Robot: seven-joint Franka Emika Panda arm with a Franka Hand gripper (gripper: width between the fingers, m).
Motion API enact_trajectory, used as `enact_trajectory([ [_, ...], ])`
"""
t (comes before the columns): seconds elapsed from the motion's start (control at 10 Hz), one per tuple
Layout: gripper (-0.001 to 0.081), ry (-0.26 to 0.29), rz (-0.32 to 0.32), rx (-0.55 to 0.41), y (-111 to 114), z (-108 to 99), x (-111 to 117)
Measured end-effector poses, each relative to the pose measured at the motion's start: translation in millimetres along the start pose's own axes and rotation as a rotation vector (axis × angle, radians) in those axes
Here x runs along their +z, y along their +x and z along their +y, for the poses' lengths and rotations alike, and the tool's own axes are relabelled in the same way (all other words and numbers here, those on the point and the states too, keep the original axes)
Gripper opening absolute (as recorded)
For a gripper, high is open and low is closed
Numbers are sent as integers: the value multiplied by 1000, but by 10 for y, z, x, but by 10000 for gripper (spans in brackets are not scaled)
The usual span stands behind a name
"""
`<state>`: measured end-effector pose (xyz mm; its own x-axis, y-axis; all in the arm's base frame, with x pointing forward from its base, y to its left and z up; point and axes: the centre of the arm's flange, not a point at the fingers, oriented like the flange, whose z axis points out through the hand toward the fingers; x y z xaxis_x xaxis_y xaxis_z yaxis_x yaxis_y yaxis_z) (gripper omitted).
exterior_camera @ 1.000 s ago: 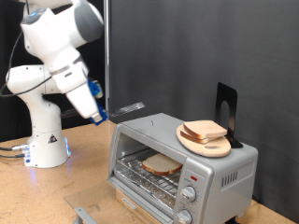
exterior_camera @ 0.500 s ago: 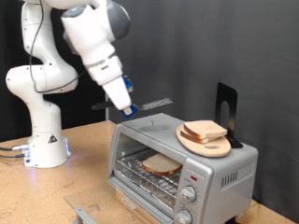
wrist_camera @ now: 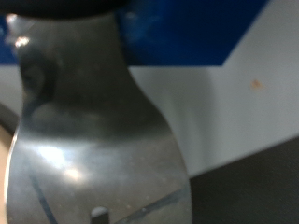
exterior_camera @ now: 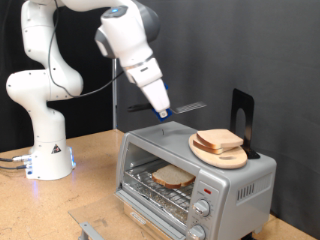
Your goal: Make a piece of toast with the oven
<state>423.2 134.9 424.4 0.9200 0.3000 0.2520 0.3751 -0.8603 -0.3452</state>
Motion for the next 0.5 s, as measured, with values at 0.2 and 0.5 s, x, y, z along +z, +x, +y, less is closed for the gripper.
enact_trajectory([
  [0.2,391,-5,-34,12,29,-173,181],
  [0.5,391,-12,-54,14,32,-191,338],
])
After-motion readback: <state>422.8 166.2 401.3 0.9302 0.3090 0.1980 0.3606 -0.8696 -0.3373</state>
